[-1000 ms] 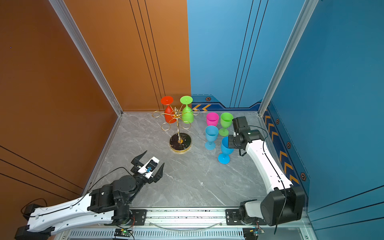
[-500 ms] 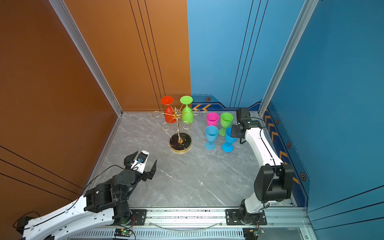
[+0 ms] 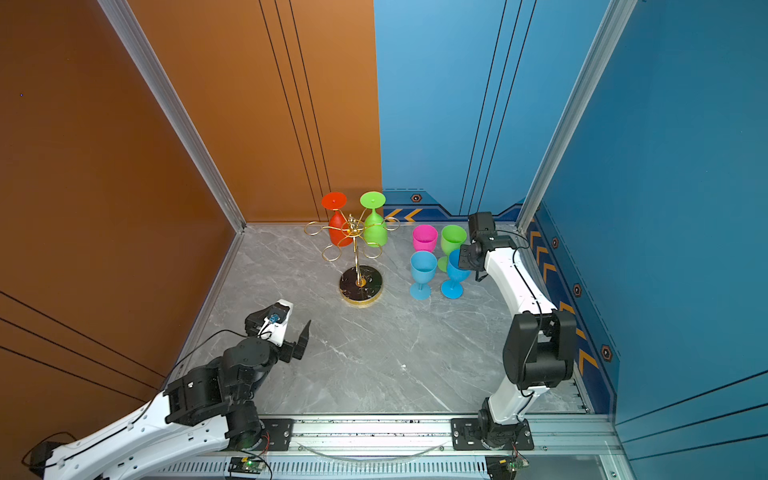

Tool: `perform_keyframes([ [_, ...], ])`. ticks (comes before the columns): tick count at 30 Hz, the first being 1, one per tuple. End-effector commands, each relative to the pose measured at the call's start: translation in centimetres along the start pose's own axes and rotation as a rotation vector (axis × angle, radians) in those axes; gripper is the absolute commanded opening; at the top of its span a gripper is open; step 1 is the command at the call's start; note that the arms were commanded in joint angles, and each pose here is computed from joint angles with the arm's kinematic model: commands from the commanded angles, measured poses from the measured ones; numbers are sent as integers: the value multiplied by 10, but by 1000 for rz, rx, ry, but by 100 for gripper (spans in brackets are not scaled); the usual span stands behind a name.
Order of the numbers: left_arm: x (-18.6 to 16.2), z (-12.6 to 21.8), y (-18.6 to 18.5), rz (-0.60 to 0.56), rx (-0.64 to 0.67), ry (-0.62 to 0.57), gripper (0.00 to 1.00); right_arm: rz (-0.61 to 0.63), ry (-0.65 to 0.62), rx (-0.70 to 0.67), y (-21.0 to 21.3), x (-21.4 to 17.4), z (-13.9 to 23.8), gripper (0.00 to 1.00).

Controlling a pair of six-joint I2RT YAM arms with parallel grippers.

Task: Take the wine glass off the wine glass rack
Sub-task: 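Set the blue glass upright beside the other blue glass with the right gripper, then open the right gripper and raise it away from the glasses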

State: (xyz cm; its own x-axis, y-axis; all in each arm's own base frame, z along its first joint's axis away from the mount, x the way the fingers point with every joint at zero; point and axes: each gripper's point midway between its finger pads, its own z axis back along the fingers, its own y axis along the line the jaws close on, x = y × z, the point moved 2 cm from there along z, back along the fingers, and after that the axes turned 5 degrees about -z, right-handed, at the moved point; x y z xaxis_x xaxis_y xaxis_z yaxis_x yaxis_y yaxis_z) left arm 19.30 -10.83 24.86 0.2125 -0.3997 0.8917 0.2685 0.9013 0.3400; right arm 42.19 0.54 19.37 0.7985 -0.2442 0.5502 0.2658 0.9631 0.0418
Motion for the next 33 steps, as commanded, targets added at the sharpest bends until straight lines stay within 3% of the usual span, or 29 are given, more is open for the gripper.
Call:
perform_keyframes([
  [1, 8, 5, 6, 45, -9, -10, 98, -17, -28, 14, 5, 11, -2, 1],
  [16, 8, 7, 8, 58, -12, -13, 98, 1, -9, 19, 12, 7, -9, 10],
  [21, 7, 6, 8, 57, -12, -6, 98, 3, -24, 22, 12, 9, -3, 27],
  [25, 6, 5, 8, 58, -11, 0, 98, -3, -55, 9, 9, 15, 11, 47],
  [29, 6, 3, 7, 58, -17, 10, 98, -5, -98, 12, 7, 23, 33, 58],
  [33, 4, -2, 3, 64, -43, 33, 98, -5, -148, 109, 21, 34, 60, 68],
])
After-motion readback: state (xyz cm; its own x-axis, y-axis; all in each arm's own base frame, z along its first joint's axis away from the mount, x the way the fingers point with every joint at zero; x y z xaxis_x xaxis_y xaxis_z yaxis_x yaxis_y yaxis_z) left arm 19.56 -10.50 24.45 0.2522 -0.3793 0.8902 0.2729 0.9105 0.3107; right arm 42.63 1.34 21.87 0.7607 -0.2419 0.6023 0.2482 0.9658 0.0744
